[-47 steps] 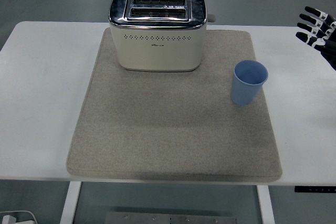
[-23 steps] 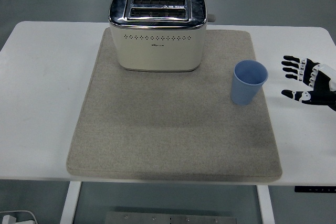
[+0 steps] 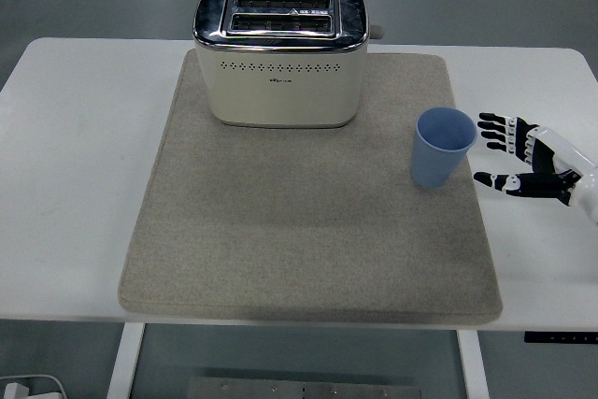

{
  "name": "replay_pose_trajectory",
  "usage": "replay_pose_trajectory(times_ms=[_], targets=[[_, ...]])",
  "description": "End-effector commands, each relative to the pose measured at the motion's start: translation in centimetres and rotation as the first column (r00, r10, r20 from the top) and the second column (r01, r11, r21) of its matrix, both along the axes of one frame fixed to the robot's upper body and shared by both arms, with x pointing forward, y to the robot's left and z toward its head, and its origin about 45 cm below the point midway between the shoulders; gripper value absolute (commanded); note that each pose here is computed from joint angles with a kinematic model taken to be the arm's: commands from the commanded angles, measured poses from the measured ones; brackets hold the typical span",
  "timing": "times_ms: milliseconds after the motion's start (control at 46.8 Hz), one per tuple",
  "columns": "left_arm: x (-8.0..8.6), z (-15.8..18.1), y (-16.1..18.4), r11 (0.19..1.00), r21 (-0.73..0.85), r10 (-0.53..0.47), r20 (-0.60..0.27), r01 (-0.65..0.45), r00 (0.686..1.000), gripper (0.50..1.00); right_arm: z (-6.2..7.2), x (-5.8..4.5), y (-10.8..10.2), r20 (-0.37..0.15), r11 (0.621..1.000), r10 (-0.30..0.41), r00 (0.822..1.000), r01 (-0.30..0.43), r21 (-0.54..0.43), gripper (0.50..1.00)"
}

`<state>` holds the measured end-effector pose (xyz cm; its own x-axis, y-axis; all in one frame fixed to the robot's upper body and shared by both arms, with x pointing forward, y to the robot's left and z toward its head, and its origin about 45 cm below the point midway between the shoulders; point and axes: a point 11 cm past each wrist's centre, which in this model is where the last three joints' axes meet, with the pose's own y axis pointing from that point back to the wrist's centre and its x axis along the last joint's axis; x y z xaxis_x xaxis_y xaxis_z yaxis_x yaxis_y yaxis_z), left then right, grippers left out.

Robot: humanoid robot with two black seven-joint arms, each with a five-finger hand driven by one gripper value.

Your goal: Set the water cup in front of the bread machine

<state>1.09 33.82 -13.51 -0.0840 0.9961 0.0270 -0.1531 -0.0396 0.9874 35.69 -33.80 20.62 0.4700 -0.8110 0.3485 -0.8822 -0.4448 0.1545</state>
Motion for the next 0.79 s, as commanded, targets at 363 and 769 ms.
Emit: replay_pose_trajectory(times_ms=[363,769], targets=[[0.0,0.0,0.0,1.000,0.000,0.000,0.000,0.000,1.000,1.000,-1.6,0.6,1.3,-0.021,1.000,-0.019,1.000,0.019,-0.001,0.913],[0.0,0.0,0.0,1.000,0.000,0.000,0.000,0.000,1.000,1.000,-2.5,1.0,3.4,-0.041,1.000,-0.011,0.999,0.012,0.025,0.913]])
